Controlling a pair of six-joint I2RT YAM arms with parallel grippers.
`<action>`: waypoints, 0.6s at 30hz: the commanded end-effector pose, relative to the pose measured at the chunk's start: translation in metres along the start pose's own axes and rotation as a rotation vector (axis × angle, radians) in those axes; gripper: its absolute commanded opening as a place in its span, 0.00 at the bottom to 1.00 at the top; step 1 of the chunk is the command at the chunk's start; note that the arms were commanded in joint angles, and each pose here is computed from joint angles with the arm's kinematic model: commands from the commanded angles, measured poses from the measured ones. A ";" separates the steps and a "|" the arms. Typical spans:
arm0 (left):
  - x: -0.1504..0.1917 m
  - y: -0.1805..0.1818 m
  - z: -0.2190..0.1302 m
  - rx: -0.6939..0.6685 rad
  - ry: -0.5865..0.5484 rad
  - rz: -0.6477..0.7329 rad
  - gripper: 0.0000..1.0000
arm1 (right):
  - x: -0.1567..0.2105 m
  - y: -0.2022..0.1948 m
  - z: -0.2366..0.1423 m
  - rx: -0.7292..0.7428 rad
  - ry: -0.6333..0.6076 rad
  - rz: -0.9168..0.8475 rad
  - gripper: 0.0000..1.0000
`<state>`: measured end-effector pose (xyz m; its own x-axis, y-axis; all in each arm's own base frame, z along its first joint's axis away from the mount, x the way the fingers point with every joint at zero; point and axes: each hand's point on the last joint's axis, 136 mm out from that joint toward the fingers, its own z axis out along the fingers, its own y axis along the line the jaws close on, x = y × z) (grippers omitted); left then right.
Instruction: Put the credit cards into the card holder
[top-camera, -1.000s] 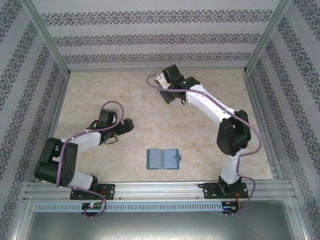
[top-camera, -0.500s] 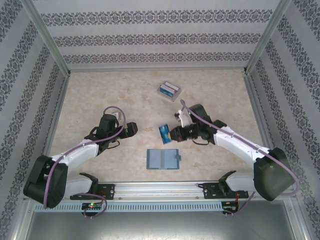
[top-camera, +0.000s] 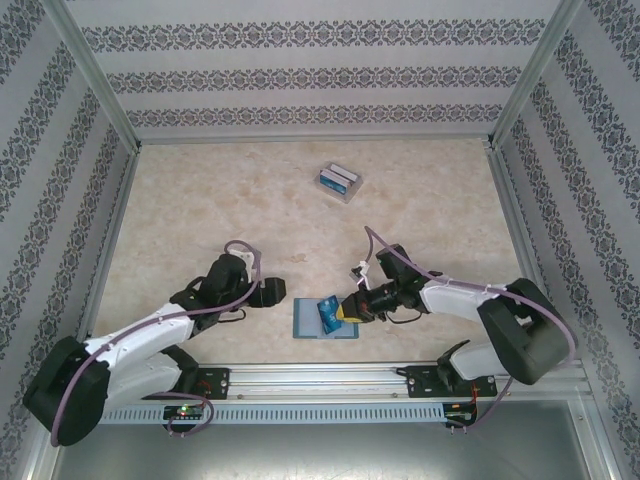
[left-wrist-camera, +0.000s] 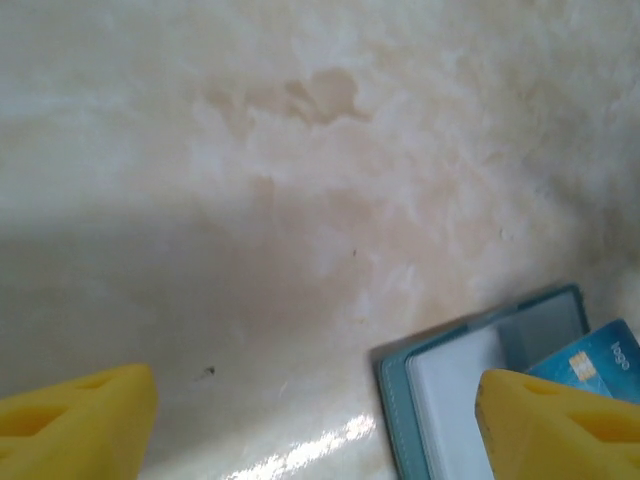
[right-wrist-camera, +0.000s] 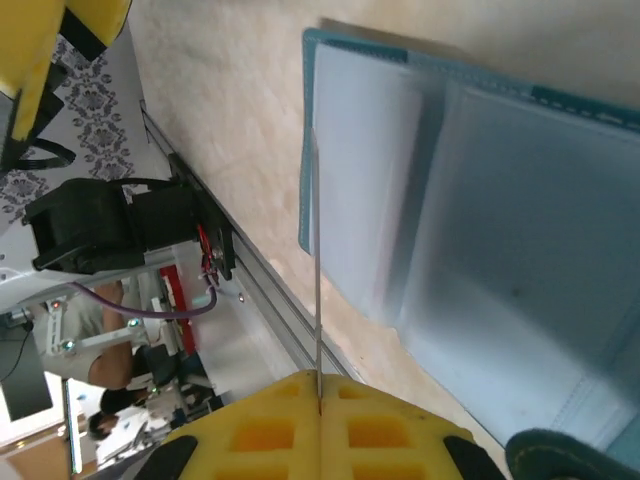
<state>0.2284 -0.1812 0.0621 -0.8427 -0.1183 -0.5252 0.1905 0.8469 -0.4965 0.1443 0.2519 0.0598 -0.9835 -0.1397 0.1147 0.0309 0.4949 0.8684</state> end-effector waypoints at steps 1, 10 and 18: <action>0.016 -0.014 0.007 0.058 0.082 -0.008 0.78 | 0.000 0.000 0.002 -0.038 0.020 0.003 0.01; 0.052 -0.040 0.022 0.126 0.234 0.082 0.57 | -0.002 -0.002 -0.011 -0.038 -0.026 0.002 0.00; 0.063 -0.041 0.035 0.113 0.285 0.097 0.46 | 0.004 -0.018 -0.004 -0.033 -0.003 0.039 0.00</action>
<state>0.1931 -0.2227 0.0243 -0.9232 0.0656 -0.3788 0.2648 0.8228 -0.5029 0.1447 0.2398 0.0514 -0.9853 -0.1010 0.1377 0.0721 0.4849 0.8716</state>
